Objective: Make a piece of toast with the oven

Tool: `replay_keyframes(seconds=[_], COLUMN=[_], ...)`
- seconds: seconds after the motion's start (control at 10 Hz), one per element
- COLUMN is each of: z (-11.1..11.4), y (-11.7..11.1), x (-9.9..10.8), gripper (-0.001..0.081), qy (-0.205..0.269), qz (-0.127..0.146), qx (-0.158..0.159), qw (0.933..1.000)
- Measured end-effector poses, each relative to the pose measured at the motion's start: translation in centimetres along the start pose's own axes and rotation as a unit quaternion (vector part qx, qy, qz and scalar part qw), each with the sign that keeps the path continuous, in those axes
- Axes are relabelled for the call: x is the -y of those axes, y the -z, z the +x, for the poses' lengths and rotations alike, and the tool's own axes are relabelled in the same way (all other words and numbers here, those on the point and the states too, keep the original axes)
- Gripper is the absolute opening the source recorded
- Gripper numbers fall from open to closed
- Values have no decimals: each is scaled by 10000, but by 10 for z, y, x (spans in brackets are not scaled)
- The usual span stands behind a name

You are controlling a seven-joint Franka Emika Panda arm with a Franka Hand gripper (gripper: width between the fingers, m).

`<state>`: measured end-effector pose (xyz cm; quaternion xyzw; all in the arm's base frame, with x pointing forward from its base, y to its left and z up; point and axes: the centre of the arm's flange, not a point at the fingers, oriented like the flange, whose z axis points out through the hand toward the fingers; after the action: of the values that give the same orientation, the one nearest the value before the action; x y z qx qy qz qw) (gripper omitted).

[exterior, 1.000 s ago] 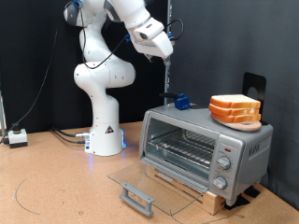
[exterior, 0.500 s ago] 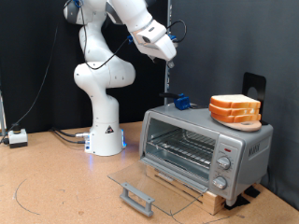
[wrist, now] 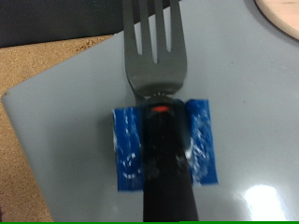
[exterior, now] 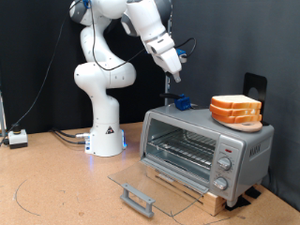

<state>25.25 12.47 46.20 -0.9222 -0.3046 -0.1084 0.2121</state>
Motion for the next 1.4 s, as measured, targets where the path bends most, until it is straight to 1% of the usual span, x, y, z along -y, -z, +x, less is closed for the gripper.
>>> replay_keyframes(seconds=[0.3,0.7,1.1,1.4], z=[7,5,2,4], y=[-19,-42,-69,-86], x=[2,-6,-5,-1], gripper=[809,809,809,809], qy=[142,538,730,757], qz=[-99,-5,-222,-307], qx=[-39,264,494,503], qw=[9998,9982,9959,9954])
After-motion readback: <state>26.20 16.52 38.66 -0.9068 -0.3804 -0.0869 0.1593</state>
